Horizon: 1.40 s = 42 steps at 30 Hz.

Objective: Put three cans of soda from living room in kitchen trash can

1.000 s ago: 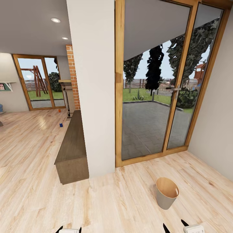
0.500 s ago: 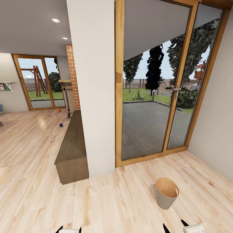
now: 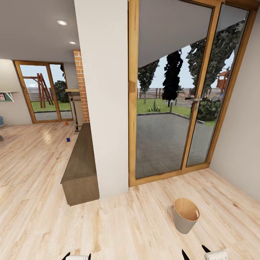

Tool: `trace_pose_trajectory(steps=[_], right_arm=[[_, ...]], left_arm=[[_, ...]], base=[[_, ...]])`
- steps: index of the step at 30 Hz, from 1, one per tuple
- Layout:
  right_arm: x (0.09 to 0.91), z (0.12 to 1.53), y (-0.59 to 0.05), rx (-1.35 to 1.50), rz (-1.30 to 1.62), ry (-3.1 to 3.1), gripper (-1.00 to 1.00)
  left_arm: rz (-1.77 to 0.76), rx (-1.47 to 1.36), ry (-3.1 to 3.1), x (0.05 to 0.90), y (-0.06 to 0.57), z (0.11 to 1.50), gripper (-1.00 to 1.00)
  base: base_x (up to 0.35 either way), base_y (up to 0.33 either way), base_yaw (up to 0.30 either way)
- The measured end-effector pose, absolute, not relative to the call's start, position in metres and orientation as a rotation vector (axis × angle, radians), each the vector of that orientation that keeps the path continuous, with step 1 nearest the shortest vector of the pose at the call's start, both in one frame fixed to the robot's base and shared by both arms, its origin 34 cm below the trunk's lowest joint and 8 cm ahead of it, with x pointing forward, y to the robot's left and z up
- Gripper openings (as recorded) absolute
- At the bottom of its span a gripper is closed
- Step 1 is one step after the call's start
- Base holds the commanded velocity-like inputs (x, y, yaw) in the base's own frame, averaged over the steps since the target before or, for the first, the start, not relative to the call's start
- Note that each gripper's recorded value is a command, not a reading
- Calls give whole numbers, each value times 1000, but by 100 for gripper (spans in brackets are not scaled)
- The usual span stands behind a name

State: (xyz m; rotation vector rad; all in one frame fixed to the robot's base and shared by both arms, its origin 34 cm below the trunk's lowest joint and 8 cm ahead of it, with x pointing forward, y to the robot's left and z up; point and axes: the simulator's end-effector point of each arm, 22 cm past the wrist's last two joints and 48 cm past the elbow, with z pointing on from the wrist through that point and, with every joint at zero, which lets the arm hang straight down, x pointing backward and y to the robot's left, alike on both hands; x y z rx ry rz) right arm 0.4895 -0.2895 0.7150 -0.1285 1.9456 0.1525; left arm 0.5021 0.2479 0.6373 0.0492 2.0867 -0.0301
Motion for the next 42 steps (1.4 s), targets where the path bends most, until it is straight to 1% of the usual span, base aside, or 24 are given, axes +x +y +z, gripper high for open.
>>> trace_pose_trajectory(steps=[42], right_arm=[[490,715,-289,-129,153,1946,100]], left_arm=[[-30,50,2087,502,248,637,100]], base=[[0,0,0]])
